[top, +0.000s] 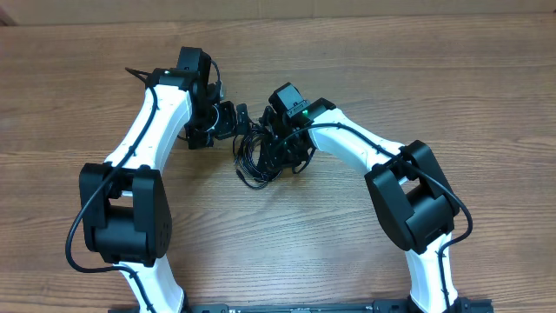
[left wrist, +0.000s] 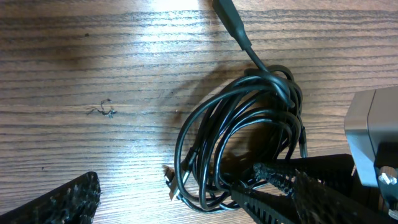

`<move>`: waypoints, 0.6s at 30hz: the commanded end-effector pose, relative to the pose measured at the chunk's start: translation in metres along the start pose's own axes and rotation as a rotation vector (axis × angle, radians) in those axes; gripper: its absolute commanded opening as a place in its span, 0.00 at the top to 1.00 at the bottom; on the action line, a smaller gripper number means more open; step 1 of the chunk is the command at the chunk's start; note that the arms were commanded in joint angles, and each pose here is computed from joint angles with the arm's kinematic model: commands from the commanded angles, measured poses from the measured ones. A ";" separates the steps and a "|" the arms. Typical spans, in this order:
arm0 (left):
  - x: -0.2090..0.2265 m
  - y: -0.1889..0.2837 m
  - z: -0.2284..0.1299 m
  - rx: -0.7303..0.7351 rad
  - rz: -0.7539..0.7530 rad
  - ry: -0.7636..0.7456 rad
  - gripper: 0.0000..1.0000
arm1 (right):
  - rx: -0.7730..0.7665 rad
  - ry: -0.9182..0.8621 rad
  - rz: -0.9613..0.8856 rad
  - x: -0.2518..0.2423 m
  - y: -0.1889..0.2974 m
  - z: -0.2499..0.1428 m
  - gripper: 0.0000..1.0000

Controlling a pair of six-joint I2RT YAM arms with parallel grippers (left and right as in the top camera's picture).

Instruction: Untangle cables

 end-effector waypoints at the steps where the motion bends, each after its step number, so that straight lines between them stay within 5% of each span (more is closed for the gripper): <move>1: -0.004 0.005 0.003 -0.020 0.005 -0.011 0.01 | -0.011 0.002 -0.030 -0.004 0.000 0.002 0.66; 18: -0.004 0.005 0.003 -0.020 0.005 -0.011 0.00 | 0.013 -0.010 -0.038 -0.006 0.001 -0.003 0.67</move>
Point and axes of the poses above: each gripper's point midway between its finger pads, its own y axis back along the fingers, its own x axis along the line the jaws close on, z = x × y, the point moved 1 cm from there along y, back along the fingers, and after that the axes turned 4 degrees about -y, right-handed, at the moved point
